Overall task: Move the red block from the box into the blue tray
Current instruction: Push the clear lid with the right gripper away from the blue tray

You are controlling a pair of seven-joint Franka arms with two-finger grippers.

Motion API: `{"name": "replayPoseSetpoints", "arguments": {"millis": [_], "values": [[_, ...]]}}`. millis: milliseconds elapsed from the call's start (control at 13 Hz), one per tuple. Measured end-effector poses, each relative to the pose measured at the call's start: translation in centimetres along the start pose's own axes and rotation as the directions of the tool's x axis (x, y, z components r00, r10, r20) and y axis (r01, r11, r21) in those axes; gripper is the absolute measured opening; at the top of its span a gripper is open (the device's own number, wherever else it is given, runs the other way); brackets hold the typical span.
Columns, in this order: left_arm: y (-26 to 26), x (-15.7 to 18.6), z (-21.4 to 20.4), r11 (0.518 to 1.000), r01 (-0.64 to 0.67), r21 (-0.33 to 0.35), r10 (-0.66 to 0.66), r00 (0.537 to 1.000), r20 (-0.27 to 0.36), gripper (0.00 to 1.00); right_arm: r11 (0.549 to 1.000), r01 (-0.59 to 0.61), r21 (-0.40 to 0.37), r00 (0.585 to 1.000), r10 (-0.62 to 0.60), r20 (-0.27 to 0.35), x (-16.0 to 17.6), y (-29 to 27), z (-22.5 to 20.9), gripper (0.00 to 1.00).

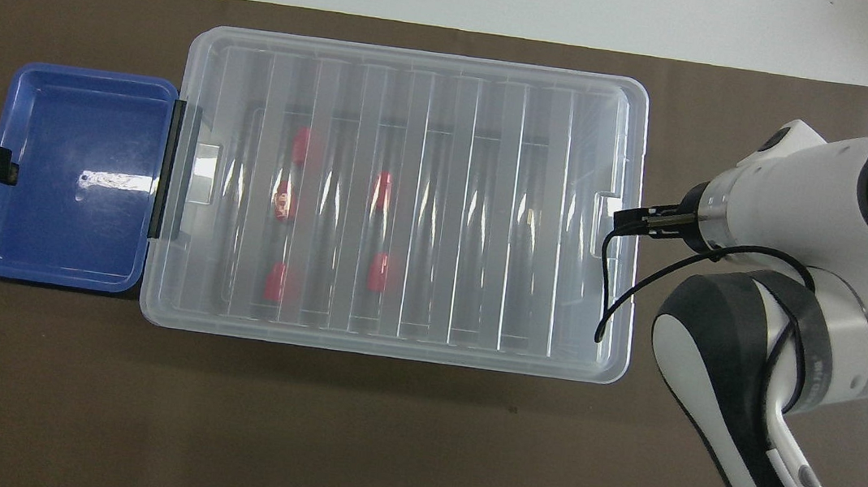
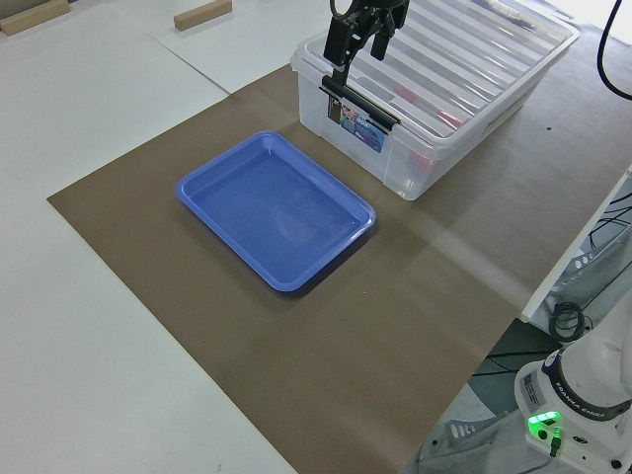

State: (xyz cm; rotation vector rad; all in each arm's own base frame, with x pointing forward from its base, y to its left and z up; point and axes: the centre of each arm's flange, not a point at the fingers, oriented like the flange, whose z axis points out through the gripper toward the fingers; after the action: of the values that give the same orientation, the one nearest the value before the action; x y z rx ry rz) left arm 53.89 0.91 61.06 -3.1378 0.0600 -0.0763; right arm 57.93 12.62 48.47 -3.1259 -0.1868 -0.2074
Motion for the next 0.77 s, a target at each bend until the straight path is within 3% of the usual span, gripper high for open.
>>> {"name": "replayPoseSetpoints", "arguments": {"millis": [769], "values": [[0.0,0.0,0.0,1.0,0.0,0.0,0.0,1.0,0.0,1.0,0.999,0.021,-0.042,0.999,-0.019,0.041,-0.3,0.3,3.1,1.0]]}}
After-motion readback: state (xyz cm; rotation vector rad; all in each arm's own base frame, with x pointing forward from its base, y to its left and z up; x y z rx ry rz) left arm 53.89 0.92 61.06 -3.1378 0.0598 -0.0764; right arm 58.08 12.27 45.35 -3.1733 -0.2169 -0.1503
